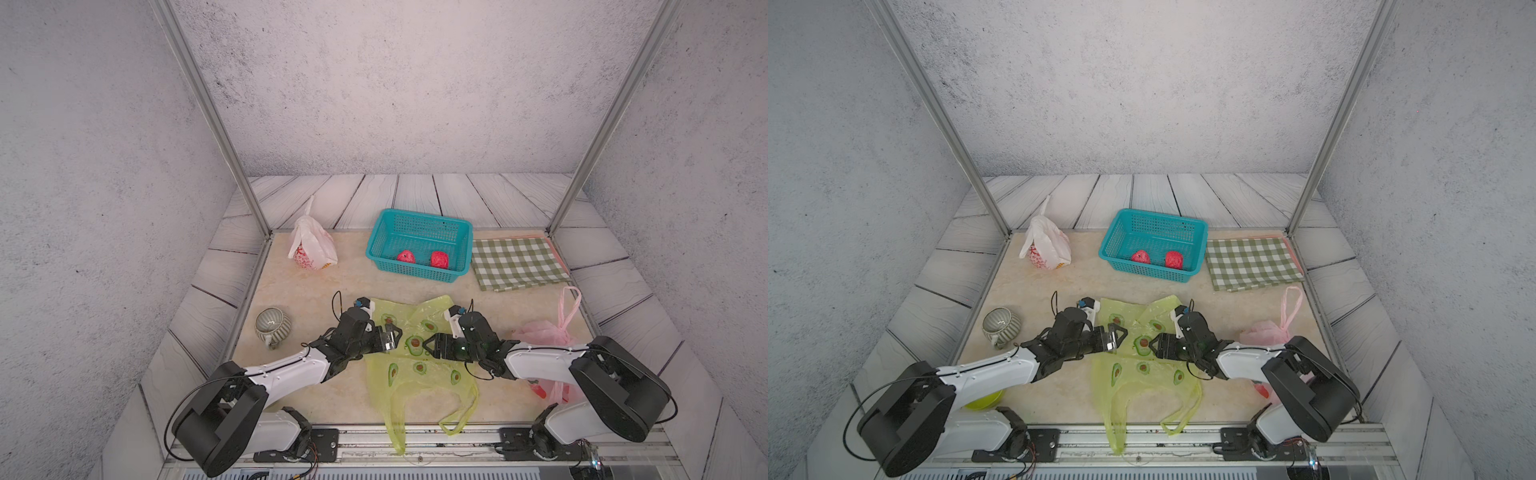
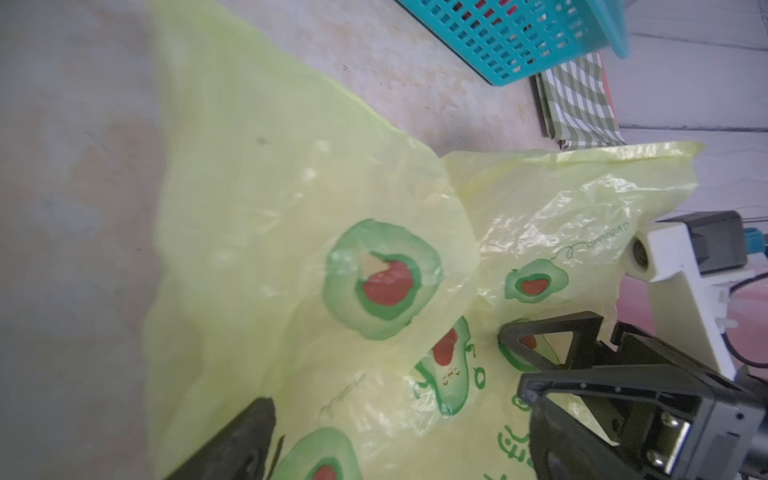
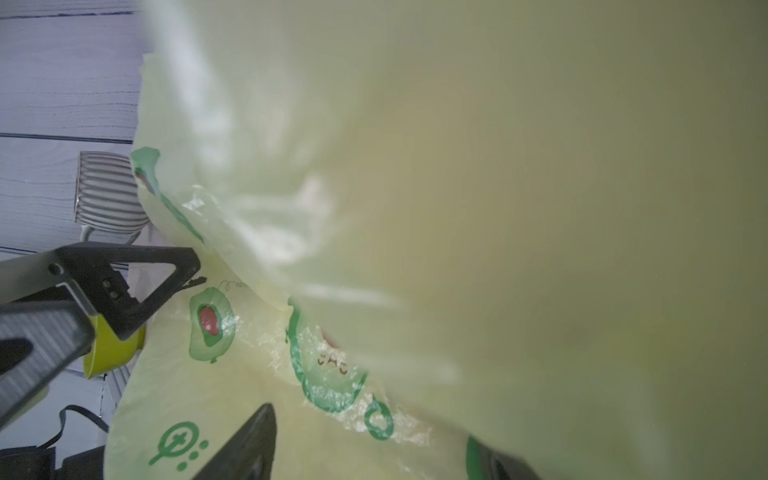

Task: Untie the knot of a plastic bag & take out the apple
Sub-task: Adjust the plastic bag at the center of the board.

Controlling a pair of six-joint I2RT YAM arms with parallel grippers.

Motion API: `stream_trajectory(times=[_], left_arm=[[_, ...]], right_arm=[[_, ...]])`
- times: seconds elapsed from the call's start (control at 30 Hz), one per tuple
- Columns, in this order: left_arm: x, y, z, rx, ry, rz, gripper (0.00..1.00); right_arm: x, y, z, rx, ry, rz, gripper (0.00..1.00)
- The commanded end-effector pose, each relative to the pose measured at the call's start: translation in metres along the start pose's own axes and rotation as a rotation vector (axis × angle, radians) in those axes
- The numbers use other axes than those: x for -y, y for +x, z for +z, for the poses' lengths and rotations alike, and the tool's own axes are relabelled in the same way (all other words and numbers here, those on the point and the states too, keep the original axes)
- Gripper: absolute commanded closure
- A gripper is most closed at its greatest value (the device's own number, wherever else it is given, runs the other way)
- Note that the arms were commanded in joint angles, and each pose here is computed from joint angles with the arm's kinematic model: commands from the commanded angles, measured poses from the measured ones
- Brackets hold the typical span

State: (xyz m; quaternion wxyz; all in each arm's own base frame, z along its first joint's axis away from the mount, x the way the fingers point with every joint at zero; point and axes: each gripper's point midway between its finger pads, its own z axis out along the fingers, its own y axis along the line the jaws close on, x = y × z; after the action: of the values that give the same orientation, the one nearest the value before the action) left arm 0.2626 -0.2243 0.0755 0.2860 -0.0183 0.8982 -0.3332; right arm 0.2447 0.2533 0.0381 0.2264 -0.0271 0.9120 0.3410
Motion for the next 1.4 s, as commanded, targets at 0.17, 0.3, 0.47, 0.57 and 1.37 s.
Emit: stream_trajectory(times=[0.17,0.3,0.47,0.57,1.37], left_arm=[[-0.009,-0.012,-0.015,0.014,-0.026,0.030,0.04],[0.044,-0.048,-0.047,0.069,0.082,0.116,0.06],[0.102,-0.089,-0.080,0.181,0.236,0.162,0.06],[0.115,-0.096,-0.067,0.148,0.266,0.181,0.17],[-0.009,-0.045,0.076,-0.158,0.123,-0.110,0.47]], right_arm=[[-0.012,-0.006,-0.019,0.009,-0.012,-0.096,0.22],[-0.079,-0.031,-0.057,0.023,-0.193,-0.211,0.22],[-0.117,-0.068,-0.101,0.125,-0.215,-0.285,0.19],[-0.108,-0.085,-0.097,0.156,-0.110,-0.303,0.22],[0.037,-0.091,0.017,0.063,-0.058,0.068,0.43]])
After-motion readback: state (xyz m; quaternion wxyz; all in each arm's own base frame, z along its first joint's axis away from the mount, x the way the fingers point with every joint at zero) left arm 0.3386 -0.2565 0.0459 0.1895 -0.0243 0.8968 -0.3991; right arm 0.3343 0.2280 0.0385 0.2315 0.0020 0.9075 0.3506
